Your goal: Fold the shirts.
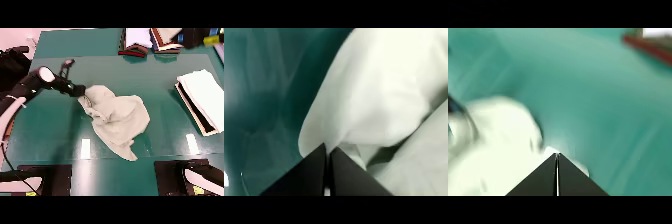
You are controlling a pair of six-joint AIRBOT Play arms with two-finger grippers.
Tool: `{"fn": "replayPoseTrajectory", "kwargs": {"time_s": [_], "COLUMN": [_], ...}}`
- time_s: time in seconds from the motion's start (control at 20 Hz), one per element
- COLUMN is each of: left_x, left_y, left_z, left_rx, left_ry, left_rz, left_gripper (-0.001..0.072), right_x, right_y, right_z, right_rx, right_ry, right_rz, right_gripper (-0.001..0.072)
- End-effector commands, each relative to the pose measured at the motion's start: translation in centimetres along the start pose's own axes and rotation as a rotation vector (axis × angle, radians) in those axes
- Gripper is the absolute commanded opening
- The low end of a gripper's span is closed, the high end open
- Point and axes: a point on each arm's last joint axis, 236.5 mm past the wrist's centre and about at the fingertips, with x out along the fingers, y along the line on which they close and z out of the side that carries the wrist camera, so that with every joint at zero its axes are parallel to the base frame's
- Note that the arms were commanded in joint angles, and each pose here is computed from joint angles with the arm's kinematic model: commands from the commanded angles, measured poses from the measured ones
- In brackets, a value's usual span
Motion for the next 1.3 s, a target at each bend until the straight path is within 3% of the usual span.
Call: {"fn": "replayPoseTrajectory", "kwargs": {"time_s": [0.0,0.05,0.1,0.15,0.2,0.45,0.7,0.85,0.9,0.95,1.0,1.15,1.25], "left_x": [-6.0,-6.8,-7.1,-7.1,-6.9,-6.7,-6.6,-6.6,-6.6,-6.7,-6.9,-11.2,-18.5], "left_y": [1.0,1.1,1.2,1.2,1.3,1.3,1.3,1.3,1.3,1.3,1.3,0.2,-1.7], "left_z": [4.7,5.1,5.1,4.9,4.6,4.2,3.9,3.8,3.8,3.8,3.9,6.1,8.9], "left_rx": [0.050,0.071,0.080,0.078,0.076,0.074,0.074,0.074,0.074,0.074,0.078,0.129,0.200], "left_ry": [-0.168,-0.187,-0.191,-0.182,-0.168,-0.151,-0.136,-0.131,-0.131,-0.132,-0.138,-0.244,-0.421], "left_rz": [0.056,0.078,0.088,0.087,0.086,0.085,0.084,0.083,0.084,0.084,0.086,0.112,0.148], "left_gripper": [0.0025,0.0025,0.0025,0.0025,0.0025,0.0025,0.0025,0.0025,0.0025,0.0025,0.0025,0.0025,0.0025], "right_x": [2.9,4.1,5.5,6.7,8.1,15.5,21.2,23.5,24.1,24.4,24.6,22.1,17.7], "right_y": [-3.7,-4.6,-5.2,-5.4,-4.7,1.0,5.1,6.2,6.2,6.2,6.3,5.0,3.5], "right_z": [-9.5,-13.1,-17.1,-20.6,-23.8,-29.2,-27.4,-25.8,-25.2,-24.6,-23.7,-18.5,-12.3], "right_rx": [0.158,0.225,0.303,0.363,0.423,0.628,0.589,0.546,0.532,0.518,0.497,0.369,0.247], "right_ry": [0.199,0.273,0.352,0.421,0.477,0.510,0.499,0.498,0.494,0.484,0.468,0.388,0.257], "right_rz": [-0.031,-0.034,-0.035,-0.034,-0.002,0.197,0.284,0.302,0.304,0.309,0.318,0.318,0.286], "right_gripper": [0.0016,0.0019,0.0112,0.0339,0.0438,0.0439,0.0440,0.0418,0.0311,0.0090,0.0015,0.0015,0.0014]}}
